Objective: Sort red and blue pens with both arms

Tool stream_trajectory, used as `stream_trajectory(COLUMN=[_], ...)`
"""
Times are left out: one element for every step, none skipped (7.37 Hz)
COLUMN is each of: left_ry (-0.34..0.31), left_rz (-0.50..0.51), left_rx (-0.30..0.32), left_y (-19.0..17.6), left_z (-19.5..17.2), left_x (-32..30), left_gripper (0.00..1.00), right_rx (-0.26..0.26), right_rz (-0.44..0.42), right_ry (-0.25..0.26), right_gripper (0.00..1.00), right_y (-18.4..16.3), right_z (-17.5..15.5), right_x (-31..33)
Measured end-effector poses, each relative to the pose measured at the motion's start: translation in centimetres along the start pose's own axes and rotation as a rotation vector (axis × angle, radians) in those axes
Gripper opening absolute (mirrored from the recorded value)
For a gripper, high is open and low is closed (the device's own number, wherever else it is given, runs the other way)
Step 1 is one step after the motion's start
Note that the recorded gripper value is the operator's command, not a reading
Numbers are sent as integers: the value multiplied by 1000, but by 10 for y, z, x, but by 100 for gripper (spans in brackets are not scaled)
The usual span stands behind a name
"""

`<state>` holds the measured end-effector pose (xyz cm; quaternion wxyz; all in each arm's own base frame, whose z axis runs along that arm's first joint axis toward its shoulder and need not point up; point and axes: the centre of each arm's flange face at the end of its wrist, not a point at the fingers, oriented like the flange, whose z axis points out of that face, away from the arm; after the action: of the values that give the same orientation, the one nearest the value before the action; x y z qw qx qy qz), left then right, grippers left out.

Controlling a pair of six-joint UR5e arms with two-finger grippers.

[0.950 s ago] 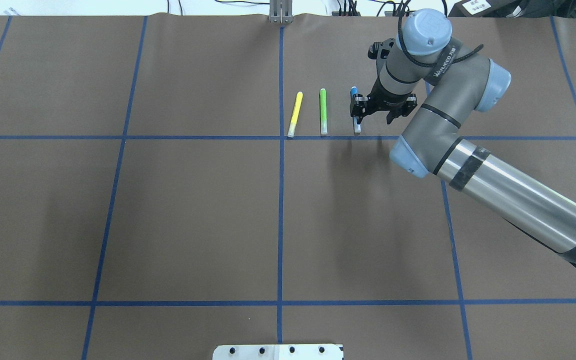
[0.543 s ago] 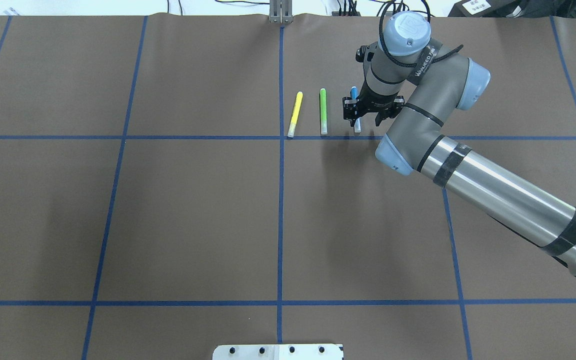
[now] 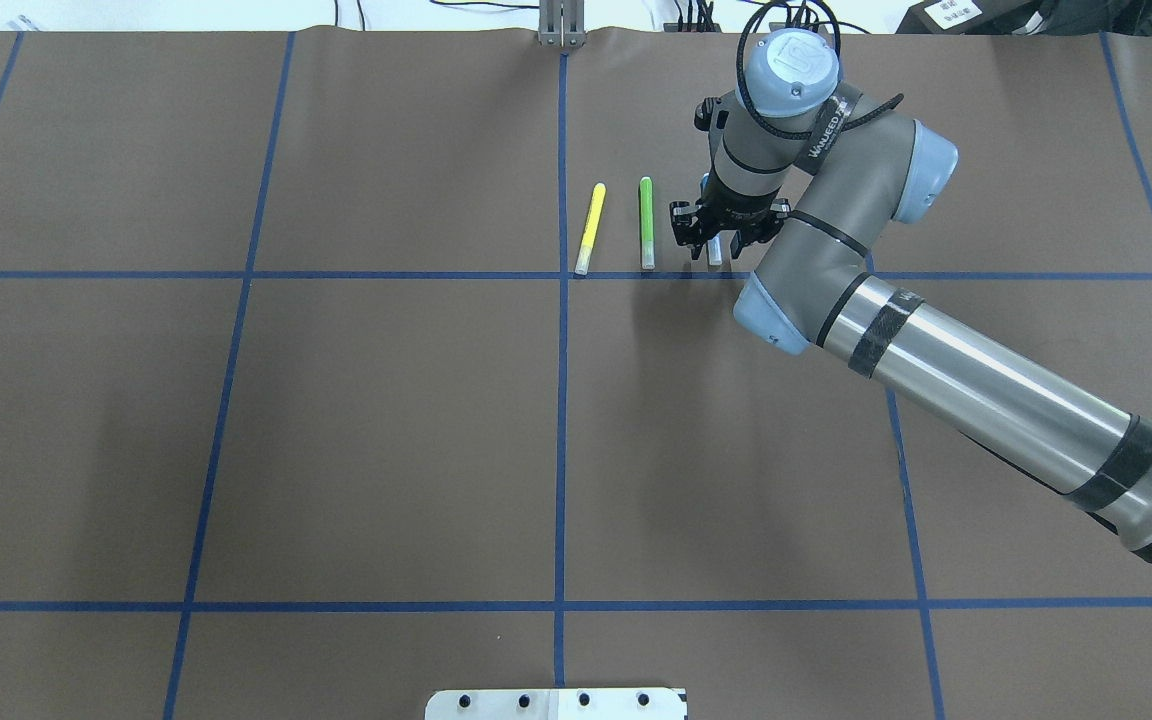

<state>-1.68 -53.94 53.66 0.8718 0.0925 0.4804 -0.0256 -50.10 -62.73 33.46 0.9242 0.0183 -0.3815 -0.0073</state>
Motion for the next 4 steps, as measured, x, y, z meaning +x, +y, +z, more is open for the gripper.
stream_trajectory(left_ry=[0, 0, 1, 1], left_rz=[0, 0, 0, -2], left_rx=[0, 0, 0, -2], left_y=[0, 0, 0, 1], left_z=[0, 0, 0, 0], left_x=[0, 0, 0, -1], left_gripper=[100, 100, 100, 100], right_rx=[-2, -2, -3, -4], right_rz=[0, 0, 0, 1], right_ry=[1, 4, 6, 9], right_gripper=[46, 41, 35, 28], right_y=[0, 0, 0, 0], right_z=[1, 3, 4, 6], right_x=[-2, -2, -2, -1])
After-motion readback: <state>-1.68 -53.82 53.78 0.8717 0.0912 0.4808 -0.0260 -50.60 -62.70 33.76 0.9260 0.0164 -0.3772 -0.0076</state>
